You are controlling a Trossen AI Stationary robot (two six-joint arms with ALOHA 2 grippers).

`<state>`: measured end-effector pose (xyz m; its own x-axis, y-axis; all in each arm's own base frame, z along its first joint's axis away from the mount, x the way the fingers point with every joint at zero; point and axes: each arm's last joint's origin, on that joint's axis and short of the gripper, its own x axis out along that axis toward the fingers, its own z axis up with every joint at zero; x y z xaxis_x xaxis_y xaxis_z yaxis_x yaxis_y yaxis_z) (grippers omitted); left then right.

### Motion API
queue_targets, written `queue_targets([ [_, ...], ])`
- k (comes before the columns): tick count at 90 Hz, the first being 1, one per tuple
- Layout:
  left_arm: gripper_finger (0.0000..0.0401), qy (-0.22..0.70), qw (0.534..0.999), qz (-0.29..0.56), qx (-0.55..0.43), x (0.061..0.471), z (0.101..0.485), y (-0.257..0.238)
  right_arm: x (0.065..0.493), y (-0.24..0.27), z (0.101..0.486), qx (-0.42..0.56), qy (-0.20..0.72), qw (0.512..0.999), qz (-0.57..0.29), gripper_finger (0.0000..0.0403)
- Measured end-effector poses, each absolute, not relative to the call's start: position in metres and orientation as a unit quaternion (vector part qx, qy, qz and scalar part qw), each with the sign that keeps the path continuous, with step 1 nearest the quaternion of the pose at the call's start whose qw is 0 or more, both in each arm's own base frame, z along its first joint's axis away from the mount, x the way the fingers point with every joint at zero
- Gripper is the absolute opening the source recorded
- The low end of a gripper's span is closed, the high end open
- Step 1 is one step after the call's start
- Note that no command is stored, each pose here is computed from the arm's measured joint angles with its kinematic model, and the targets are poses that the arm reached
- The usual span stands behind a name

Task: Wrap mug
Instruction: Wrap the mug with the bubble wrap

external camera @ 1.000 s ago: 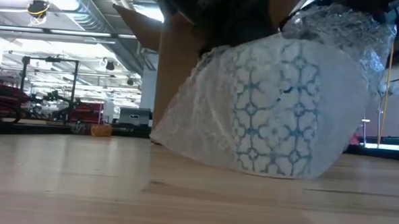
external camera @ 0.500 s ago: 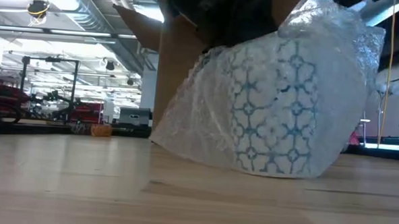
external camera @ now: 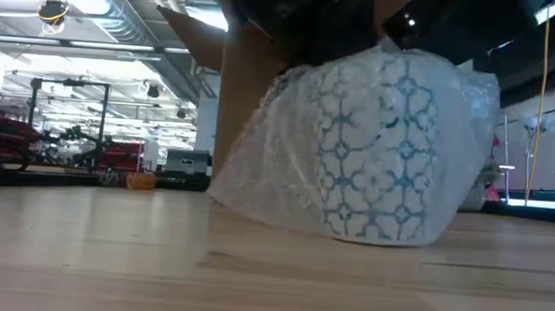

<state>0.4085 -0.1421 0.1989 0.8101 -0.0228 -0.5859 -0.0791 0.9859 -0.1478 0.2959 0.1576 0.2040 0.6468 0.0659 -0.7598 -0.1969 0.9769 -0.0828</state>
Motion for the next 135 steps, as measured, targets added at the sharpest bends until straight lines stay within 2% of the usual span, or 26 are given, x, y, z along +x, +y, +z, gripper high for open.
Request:
queue_targets([
  [27,0.0000,0.277,0.956,-0.008,-0.100,0.393,0.238,-0.150,0.296,0.157,0.203,-0.087,0.414,0.903,0.075,0.0001],
  [38,0.0000,0.299,0.949,-0.034,-0.090,0.396,0.226,-0.153,0.297,0.157,0.203,-0.089,0.412,0.904,0.073,0.0001],
  [52,0.0000,0.328,0.940,-0.013,-0.091,0.404,0.200,-0.148,0.297,0.157,0.203,-0.089,0.411,0.904,0.073,0.0001],
  [64,0.0000,0.332,0.937,-0.004,-0.104,0.408,0.194,-0.145,0.295,0.156,0.207,-0.092,0.413,0.903,0.076,0.0001],
  [87,0.0000,0.333,0.937,0.000,-0.106,0.408,0.193,-0.145,0.275,0.154,0.254,-0.082,0.400,0.909,0.088,0.0001],
  [101,0.0000,0.334,0.937,0.000,-0.105,0.408,0.193,-0.144,0.244,0.148,0.267,-0.071,0.451,0.887,0.072,0.0001],
  [117,0.0000,0.328,0.939,-0.001,-0.105,0.409,0.193,-0.145,0.210,0.154,0.231,-0.082,0.493,0.866,0.033,0.0001],
  [127,0.0000,0.328,0.939,-0.001,-0.106,0.409,0.193,-0.144,0.199,0.152,0.189,-0.087,0.465,0.881,0.007,0.0001],
  [135,0.0000,0.328,0.939,0.000,-0.107,0.410,0.193,-0.144,0.202,0.151,0.172,-0.069,0.410,0.910,-0.002,0.0001],
])
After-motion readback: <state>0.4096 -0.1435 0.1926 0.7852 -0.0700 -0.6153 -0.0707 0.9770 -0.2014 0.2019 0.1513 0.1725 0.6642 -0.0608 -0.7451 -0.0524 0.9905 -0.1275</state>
